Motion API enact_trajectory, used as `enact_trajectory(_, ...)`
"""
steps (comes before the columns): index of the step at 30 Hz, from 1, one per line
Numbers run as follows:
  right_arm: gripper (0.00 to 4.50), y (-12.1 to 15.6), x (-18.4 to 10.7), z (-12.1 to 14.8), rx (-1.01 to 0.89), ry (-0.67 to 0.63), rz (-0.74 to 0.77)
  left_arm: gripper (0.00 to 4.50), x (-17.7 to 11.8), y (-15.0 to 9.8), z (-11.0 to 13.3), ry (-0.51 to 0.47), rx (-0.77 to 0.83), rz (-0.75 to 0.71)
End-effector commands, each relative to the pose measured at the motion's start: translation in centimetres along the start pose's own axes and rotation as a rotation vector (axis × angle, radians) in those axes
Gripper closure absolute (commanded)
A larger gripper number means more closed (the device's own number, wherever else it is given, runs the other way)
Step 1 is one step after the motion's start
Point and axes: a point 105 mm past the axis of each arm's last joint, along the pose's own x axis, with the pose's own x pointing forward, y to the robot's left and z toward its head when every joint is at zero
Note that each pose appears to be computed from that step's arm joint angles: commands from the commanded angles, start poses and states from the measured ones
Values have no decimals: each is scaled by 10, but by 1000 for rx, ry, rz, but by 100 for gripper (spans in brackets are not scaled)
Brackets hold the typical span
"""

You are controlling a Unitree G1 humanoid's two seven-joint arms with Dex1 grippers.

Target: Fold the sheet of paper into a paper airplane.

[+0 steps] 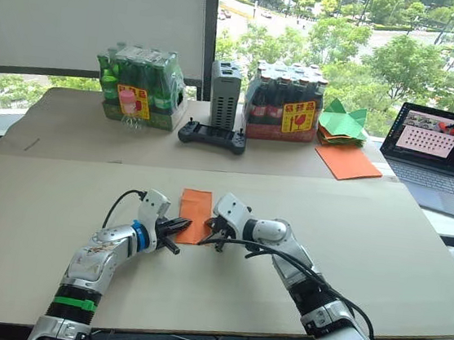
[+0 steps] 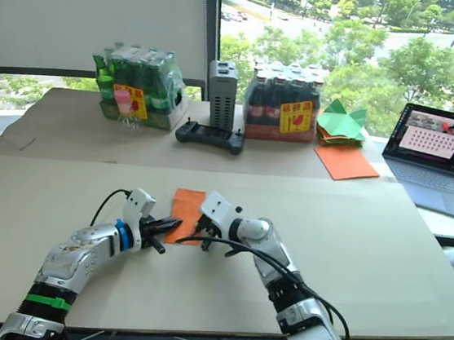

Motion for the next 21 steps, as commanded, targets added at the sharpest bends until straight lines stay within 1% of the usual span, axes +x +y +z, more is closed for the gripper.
enact_trajectory(1,449,30,0,-43,76,154,122,450,3,-4,-7,24,-14,-15)
enact_trajectory(7,449,41,-6,-44,76,160,184,450,3,-3,-6,25,-12,-16)
enact_trajectory(17,449,59,-12,-34,62,109,310,450,3,-2,-6,28,-10,-16)
enact_trajectory(21,449,60,-13,-31,57,99,325,450,3,-2,-6,29,-9,-16)
